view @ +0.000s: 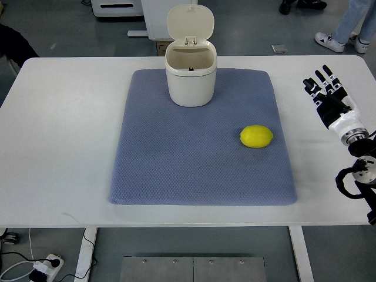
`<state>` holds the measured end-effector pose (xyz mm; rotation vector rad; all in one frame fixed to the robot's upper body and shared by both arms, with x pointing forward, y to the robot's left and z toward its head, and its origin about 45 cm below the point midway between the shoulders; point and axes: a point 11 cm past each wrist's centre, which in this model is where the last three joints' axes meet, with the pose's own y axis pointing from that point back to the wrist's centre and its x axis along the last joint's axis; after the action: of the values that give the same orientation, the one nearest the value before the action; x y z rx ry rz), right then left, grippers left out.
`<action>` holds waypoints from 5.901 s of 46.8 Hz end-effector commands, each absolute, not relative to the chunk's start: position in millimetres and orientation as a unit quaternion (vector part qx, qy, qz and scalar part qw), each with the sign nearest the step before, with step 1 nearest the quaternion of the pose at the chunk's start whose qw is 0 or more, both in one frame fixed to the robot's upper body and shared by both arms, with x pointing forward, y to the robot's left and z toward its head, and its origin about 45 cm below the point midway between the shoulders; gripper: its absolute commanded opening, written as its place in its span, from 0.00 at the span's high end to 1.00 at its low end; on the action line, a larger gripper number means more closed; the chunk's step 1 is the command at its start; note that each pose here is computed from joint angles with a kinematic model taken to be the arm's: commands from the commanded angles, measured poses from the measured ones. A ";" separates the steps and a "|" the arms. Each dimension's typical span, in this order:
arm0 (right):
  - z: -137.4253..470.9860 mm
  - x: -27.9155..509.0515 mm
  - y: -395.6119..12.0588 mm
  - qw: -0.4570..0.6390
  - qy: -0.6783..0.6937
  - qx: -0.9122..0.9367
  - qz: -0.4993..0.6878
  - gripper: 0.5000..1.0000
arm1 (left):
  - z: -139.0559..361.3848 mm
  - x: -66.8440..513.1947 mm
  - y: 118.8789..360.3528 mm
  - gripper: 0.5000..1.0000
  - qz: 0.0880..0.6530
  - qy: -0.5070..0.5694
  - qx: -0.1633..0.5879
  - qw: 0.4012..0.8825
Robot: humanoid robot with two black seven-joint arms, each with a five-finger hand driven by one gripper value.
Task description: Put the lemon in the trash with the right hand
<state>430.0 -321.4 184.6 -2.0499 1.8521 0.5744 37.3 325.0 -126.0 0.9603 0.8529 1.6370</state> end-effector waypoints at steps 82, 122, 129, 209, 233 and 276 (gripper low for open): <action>192.6 413.8 -280.0 0.055 0.539 -0.840 0.000 0.00 | -126.0 37.4 325.0 0.00 0.679 0.353 0.398 0.506; 155.8 395.5 -257.3 -0.046 0.496 -0.867 -0.024 0.00 | -126.1 37.3 325.0 0.00 0.678 0.354 0.398 0.506; 150.8 392.5 -256.0 -0.058 0.492 -0.868 -0.030 0.00 | -126.1 37.3 325.0 0.00 0.678 0.354 0.398 0.506; 109.3 382.6 -244.1 -0.105 0.494 -0.863 -0.018 0.06 | -126.1 37.3 325.0 0.00 0.678 0.354 0.398 0.506; 110.0 383.1 -244.5 -0.102 0.495 -0.863 -0.014 0.53 | -126.1 37.3 325.0 0.00 0.678 0.354 0.398 0.506; 175.6 429.2 -235.4 -0.055 0.493 -0.866 -0.066 1.00 | -126.1 37.3 325.0 0.00 0.678 0.354 0.398 0.506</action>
<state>422.4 -234.8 164.7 -2.8295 1.6082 -0.1779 37.3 325.0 -126.0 0.9604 0.8528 1.6368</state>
